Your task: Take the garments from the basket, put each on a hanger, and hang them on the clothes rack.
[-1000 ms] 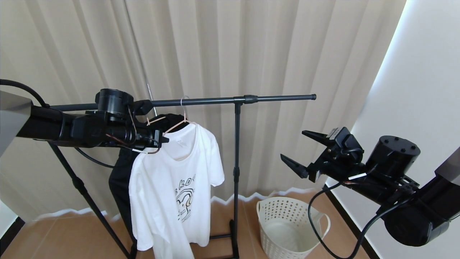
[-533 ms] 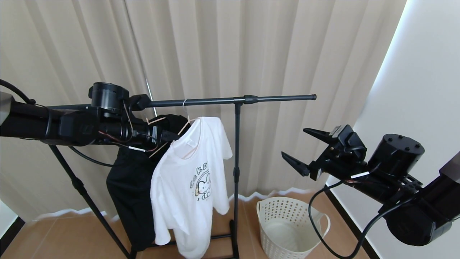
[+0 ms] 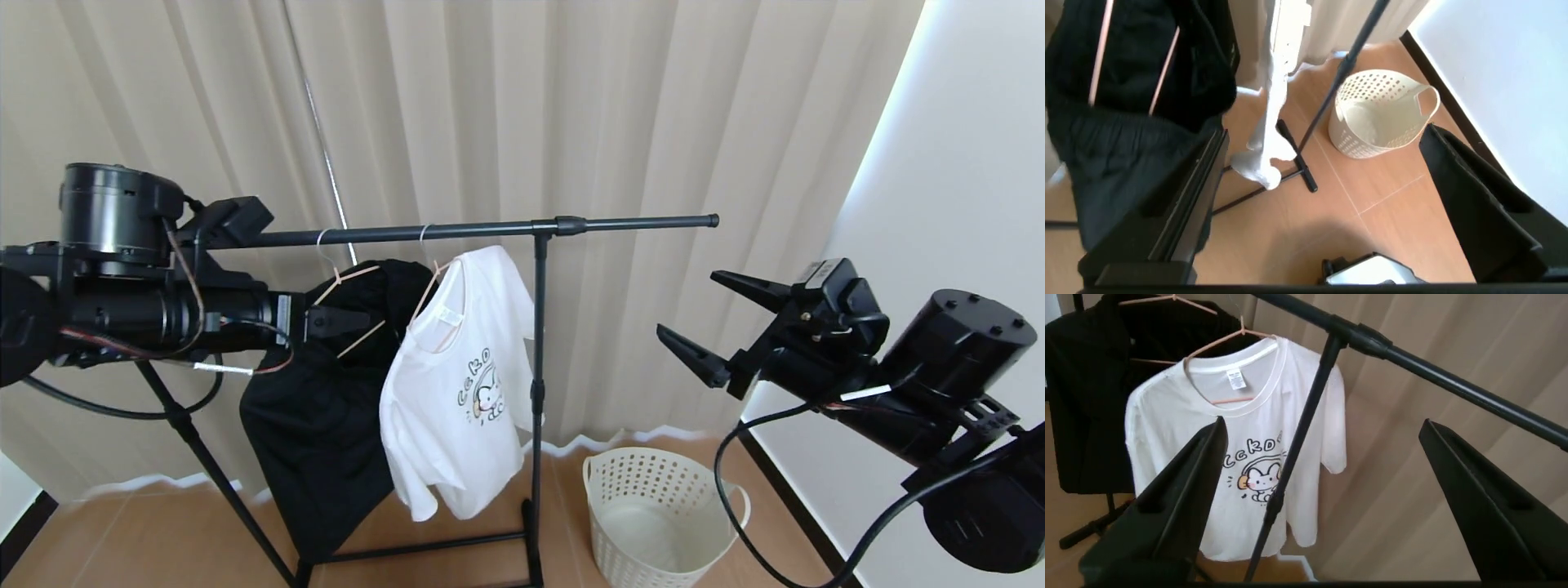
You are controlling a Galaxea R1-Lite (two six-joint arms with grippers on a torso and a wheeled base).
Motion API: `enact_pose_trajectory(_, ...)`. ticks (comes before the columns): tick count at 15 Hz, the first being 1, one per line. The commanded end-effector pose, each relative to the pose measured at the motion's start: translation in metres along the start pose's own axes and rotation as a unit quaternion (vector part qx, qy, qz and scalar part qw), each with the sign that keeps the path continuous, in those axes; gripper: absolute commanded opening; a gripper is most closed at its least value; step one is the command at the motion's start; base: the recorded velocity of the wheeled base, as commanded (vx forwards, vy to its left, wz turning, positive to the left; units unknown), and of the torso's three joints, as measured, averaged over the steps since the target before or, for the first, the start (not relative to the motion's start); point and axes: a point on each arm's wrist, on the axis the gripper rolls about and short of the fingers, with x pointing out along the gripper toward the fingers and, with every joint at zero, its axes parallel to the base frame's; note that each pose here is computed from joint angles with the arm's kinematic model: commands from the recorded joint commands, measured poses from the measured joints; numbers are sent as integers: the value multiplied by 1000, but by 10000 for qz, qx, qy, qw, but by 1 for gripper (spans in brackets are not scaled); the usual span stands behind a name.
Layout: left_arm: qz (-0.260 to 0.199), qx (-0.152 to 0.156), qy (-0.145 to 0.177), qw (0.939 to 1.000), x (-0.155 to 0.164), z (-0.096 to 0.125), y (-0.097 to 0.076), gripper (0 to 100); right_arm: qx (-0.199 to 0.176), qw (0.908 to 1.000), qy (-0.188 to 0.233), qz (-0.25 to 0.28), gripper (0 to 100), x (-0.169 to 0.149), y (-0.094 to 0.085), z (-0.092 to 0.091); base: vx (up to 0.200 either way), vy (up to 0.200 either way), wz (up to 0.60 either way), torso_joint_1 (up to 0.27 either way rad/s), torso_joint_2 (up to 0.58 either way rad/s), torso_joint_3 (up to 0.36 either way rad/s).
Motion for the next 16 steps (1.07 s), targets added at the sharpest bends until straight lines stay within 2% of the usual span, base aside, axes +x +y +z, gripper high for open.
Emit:
enact_pose_trajectory(1, -68, 175, -218, 9996, -51, -22, -22, 100, -42, 9994, -280, -193, 100, -22, 2, 30, 0, 0, 0, 0, 0, 0)
enact_pose_trajectory(2, -97, 257, -270, 9993, -70, -38, -31, 100, 64, 9989, -115, -446, 100, -38, 5, 40, 0, 0, 0, 0, 0, 0)
enact_pose_trajectory(3, -101, 313, -313, 9990, -83, -48, -35, 100, 140, 9980, 116, -610, 100, -53, 11, 43, 0, 0, 0, 0, 0, 0)
enact_pose_trajectory(4, -111, 387, -356, 9986, -106, -77, -42, 100, 271, 9933, 610, -943, 100, -88, 25, 42, 0, 0, 0, 0, 0, 0)
enact_pose_trajectory(5, -102, 411, -385, 9984, -121, -100, -47, 100, 317, 9911, 800, -1019, 100, -113, 35, 42, 0, 0, 0, 0, 0, 0)
enact_pose_trajectory(7, 177, 508, -471, 9974, -145, -153, -51, 100, 436, 9864, 1225, -1004, 100, -167, 61, 29, 0, 0, 0, 0, 0, 0)
enact_pose_trajectory(8, 368, 451, -420, 9974, -149, -179, -51, 100, 446, 9843, 1338, -1063, 100, -188, 72, 25, 0, 0, 0, 0, 0, 0)
enact_pose_trajectory(9, 456, 453, -412, 9971, -151, -191, -51, 100, 429, 9837, 1345, -1115, 100, -197, 76, 25, 0, 0, 0, 0, 0, 0)
enact_pose_trajectory(10, 534, 453, -478, 9964, -155, -219, -53, 100, 444, 9832, 1361, -1128, 100, -223, 88, 24, 0, 0, 0, 0, 0, 0)
enact_pose_trajectory(12, 521, 506, -674, 9951, -159, -253, -56, 100, 554, 9772, 1763, -1044, 100, -265, 110, 3, 0, 0, 0, 0, 0, 0)
enact_pose_trajectory(13, 502, 390, -791, 9948, -163, -259, -58, 100, 586, 9748, 1877, -1057, 100, -281, 120, -8, 0, 0, 0, 0, 0, 0)
enact_pose_trajectory(14, 443, 252, -882, 9948, -166, -260, -60, 100, 581, 9749, 1759, -1236, 100, -291, 123, -3, 0, 0, 0, 0, 0, 0)
enact_pose_trajectory(16, 410, 330, -1160, 9919, -170, -262, -61, 100, 685, 9690, 1595, -1757, 100, -296, 128, -2, 0, 0, 0, 0, 0, 0)
